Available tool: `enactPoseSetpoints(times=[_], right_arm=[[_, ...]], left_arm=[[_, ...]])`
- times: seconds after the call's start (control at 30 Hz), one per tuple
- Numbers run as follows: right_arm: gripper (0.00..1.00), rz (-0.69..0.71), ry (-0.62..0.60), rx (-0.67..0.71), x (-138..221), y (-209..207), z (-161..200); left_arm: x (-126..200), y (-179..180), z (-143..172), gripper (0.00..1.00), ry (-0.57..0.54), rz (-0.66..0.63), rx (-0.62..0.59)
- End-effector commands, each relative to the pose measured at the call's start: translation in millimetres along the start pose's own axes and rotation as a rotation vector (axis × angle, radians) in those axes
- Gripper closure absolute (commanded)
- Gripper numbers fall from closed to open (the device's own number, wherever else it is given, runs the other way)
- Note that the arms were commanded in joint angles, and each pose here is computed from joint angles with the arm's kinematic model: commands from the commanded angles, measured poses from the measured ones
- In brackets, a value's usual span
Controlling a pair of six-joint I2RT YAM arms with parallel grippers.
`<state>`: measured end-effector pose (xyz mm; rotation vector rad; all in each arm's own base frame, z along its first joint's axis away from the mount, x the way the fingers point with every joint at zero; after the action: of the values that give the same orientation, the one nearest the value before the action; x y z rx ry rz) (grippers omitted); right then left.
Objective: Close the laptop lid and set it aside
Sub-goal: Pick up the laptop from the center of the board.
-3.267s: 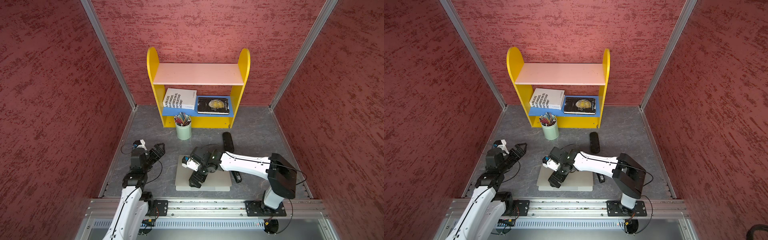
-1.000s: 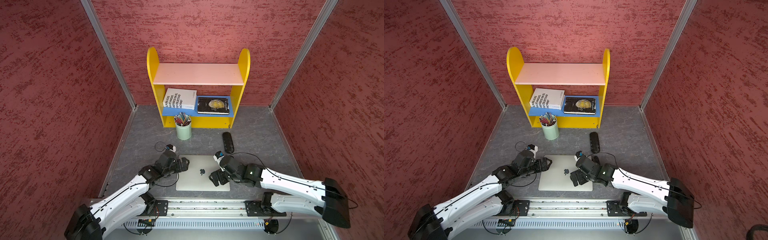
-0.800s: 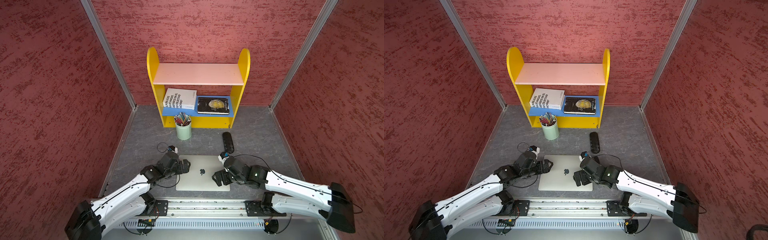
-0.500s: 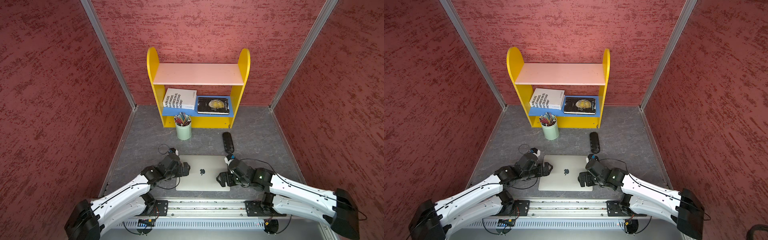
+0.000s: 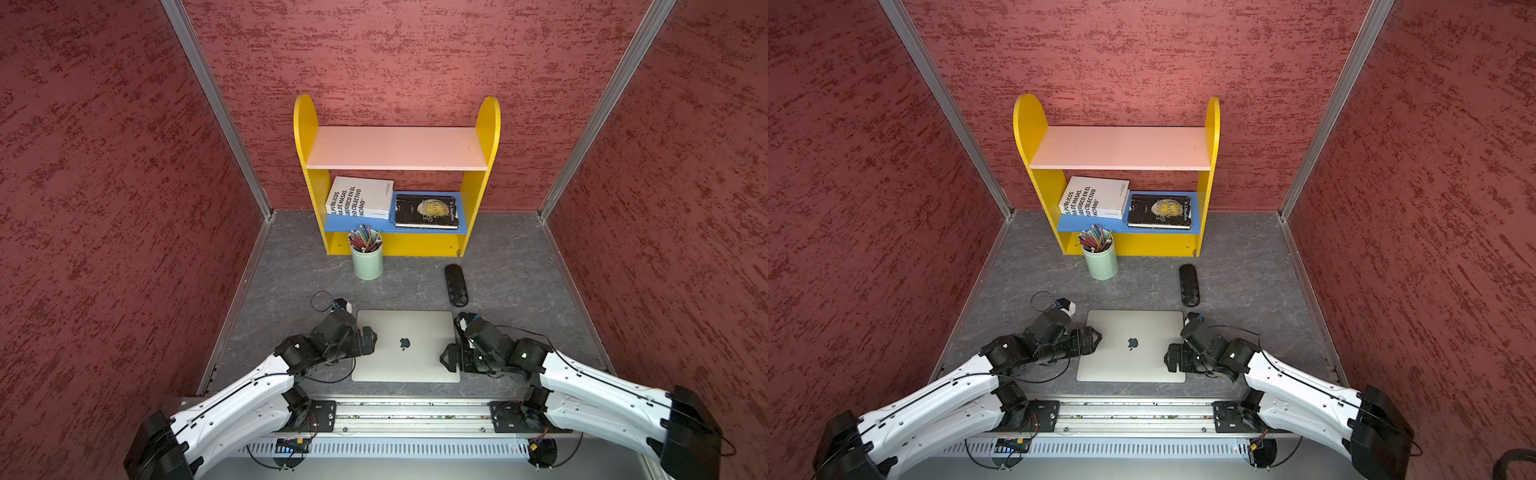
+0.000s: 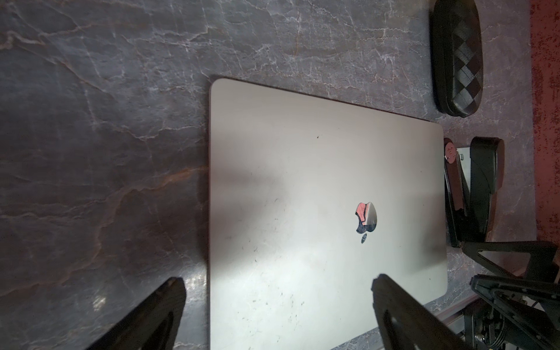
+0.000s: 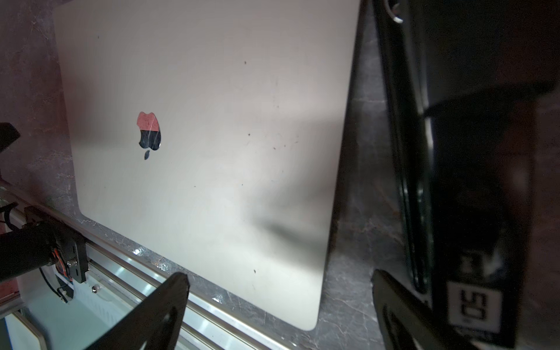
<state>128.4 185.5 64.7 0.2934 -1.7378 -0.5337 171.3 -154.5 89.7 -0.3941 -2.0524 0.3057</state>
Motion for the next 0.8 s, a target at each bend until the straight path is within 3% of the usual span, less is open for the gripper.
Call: enactPoseSetpoints(times=[0.0, 0.77], right_arm=[[0.02, -0.04, 0.017, -0.017, -0.5, 5.0, -1.0], [0.02, -0.007, 0.07, -0.054, -21.5, -5.5, -4.5]], left_arm=[[-2.5, 8.5, 10.1, 0.0, 0.034, -0.023, 0.021], [-19.6, 24.4, 36.4, 0.0, 0.159, -0.054, 0.027]])
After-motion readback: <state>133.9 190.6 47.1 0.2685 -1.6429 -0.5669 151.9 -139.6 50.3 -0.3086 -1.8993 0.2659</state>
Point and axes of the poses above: each gripper's point midway between its finger pads, its own x axis back along the fingers, its own y axis along the line the jaws close on, z = x × y, the point moved 1 cm from there along x, back along the fingers, and after that the axes turned 9 degrees about -x, right-handed, at the moved point
